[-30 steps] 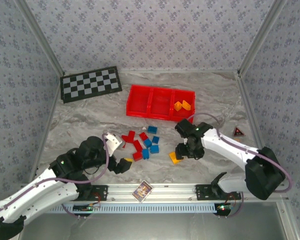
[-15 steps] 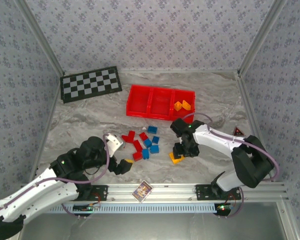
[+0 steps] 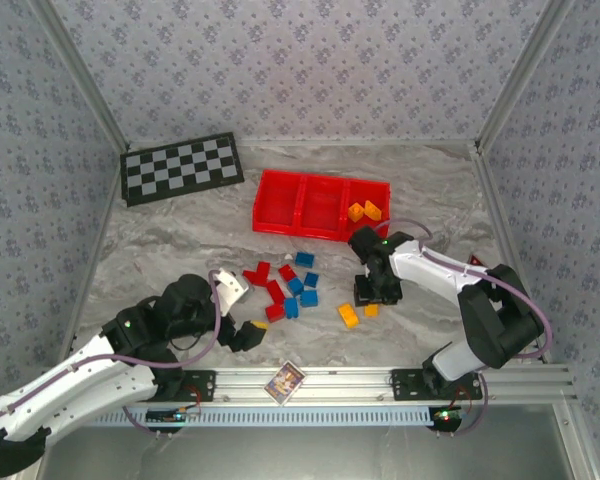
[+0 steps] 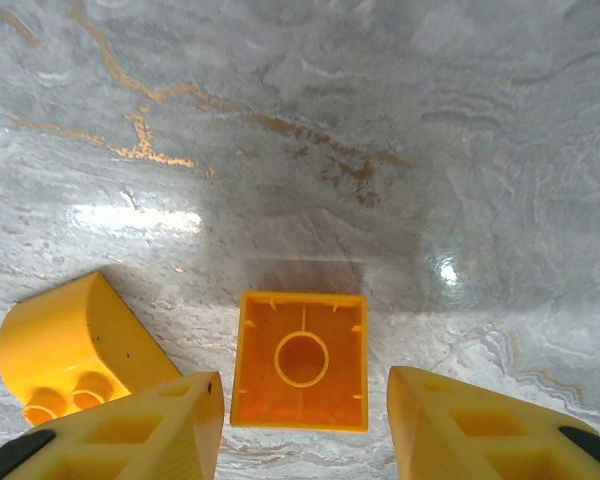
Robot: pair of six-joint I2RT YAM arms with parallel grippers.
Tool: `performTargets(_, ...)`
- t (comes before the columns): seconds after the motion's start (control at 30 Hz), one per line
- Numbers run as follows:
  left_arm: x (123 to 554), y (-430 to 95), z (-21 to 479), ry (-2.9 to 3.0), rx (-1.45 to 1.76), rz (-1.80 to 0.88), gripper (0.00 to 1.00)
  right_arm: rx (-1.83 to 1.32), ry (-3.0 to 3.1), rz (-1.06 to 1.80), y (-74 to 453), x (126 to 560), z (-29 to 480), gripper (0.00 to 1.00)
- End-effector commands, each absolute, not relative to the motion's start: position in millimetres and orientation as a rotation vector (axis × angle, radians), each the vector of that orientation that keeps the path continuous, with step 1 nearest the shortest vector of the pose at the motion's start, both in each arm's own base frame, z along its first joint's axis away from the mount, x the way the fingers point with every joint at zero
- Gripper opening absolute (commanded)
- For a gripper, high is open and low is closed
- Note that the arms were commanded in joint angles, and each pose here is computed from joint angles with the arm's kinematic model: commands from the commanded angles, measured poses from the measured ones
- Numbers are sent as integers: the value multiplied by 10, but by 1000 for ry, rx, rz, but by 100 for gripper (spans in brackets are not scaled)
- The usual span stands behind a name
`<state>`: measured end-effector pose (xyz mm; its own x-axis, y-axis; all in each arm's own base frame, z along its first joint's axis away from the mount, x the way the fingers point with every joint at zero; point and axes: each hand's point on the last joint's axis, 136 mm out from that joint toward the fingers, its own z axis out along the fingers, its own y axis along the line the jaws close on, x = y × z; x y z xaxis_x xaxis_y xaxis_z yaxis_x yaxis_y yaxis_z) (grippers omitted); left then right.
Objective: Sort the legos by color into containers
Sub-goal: Touch the lego at the bottom-center of the table, then pick up the lego from the bottom-center of the table.
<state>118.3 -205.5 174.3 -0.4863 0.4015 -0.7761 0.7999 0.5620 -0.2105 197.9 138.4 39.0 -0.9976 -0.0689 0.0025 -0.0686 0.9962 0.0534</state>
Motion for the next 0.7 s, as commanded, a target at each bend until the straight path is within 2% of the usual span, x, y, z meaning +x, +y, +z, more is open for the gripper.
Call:
performTargets(0.0,1155,-2067,1745,2101,984,-749,100,76,-3139,-22,1338,2010,430,50)
performTargets(0.1,1151,-2069,1742,2102,986,-750,100,52,-3141,20,1319,2001,420,57)
performTargets(0.23,1152,-2072,1737,2105,987,-750,100,45,-3140,31,1344,1999,389,58)
performTargets(0.67,1152,-2074,1733,2106,989,-749,100,62,-3123,64,1363,2001,340,39)
